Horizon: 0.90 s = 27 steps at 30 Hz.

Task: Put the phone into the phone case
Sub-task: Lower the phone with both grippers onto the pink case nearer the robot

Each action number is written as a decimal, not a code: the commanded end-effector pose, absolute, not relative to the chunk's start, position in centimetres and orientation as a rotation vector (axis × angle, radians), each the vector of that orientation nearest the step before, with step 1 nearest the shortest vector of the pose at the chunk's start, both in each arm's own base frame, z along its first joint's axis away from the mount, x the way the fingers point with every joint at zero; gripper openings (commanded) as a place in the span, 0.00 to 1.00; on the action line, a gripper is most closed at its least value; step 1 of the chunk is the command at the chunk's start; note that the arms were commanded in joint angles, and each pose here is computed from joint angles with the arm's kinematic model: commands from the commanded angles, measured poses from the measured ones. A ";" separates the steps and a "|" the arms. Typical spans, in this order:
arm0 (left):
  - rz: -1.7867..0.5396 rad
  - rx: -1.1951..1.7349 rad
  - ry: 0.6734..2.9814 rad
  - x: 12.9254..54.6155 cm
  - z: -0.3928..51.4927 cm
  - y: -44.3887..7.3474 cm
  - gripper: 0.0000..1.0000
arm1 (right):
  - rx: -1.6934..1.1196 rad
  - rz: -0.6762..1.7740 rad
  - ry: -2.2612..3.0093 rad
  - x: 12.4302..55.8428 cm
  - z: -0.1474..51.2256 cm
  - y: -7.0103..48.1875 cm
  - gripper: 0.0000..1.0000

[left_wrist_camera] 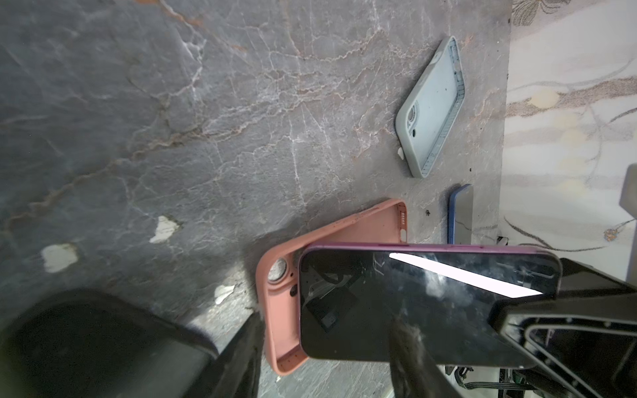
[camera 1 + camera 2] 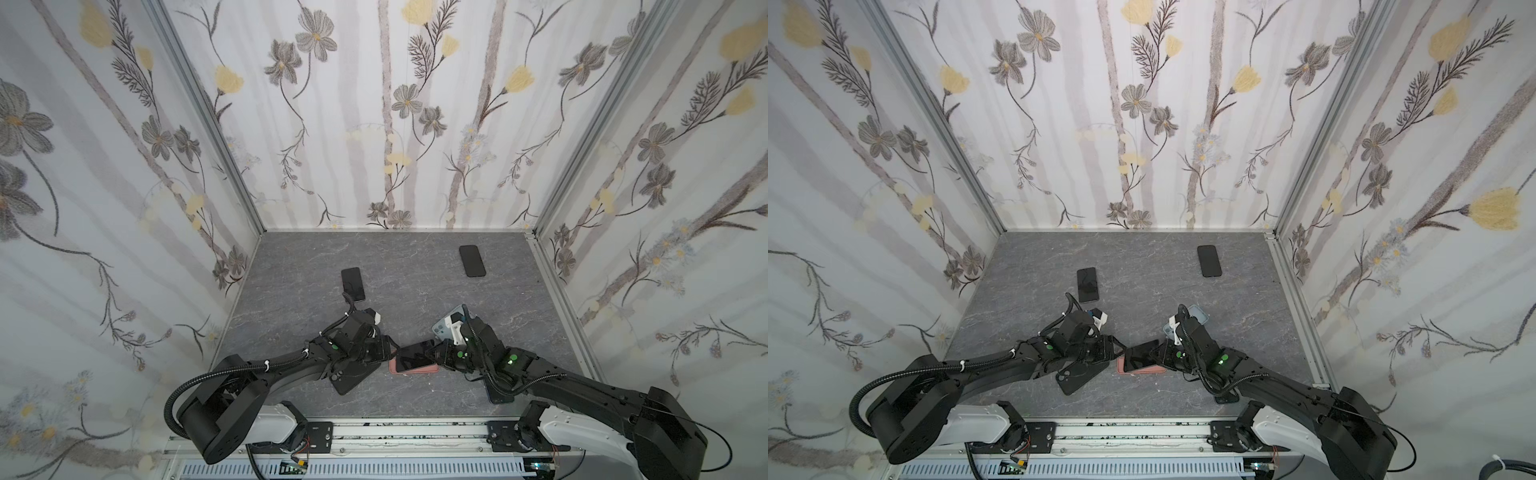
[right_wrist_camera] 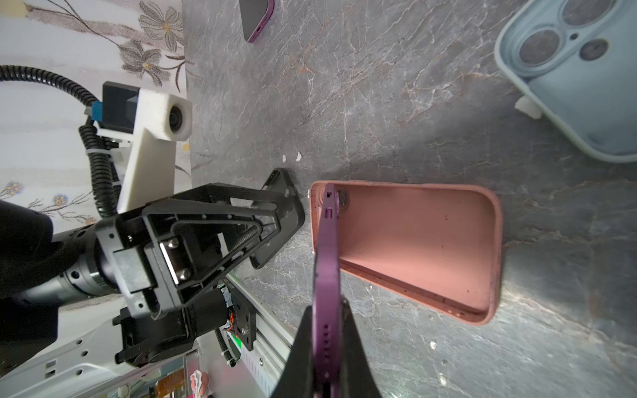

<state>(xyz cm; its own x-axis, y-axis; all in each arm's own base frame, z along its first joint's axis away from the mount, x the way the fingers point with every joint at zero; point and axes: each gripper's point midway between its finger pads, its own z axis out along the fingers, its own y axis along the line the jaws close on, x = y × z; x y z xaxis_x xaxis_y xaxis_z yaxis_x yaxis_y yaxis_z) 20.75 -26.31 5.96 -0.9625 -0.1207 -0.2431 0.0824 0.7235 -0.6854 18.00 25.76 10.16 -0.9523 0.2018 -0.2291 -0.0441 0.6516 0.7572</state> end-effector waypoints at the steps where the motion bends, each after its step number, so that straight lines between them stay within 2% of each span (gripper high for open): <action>1: -1.086 -0.023 2.639 21.2 5.9 -26.6 0.55 | 0.081 1.256 2.507 18.9 11.4 26.4 0.00; 27: -1.158 0.012 2.721 20.7 3.5 -28.3 0.52 | 0.093 1.291 2.530 18.3 7.1 24.0 0.00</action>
<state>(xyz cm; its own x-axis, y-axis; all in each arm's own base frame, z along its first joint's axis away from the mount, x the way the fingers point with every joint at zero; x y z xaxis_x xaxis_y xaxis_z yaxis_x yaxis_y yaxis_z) 20.80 -27.82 3.14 -0.9821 -0.0782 -0.1713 0.0645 0.7150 -0.6962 18.59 24.47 8.12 -0.9517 0.2023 -0.2308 -0.0734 0.5801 0.8112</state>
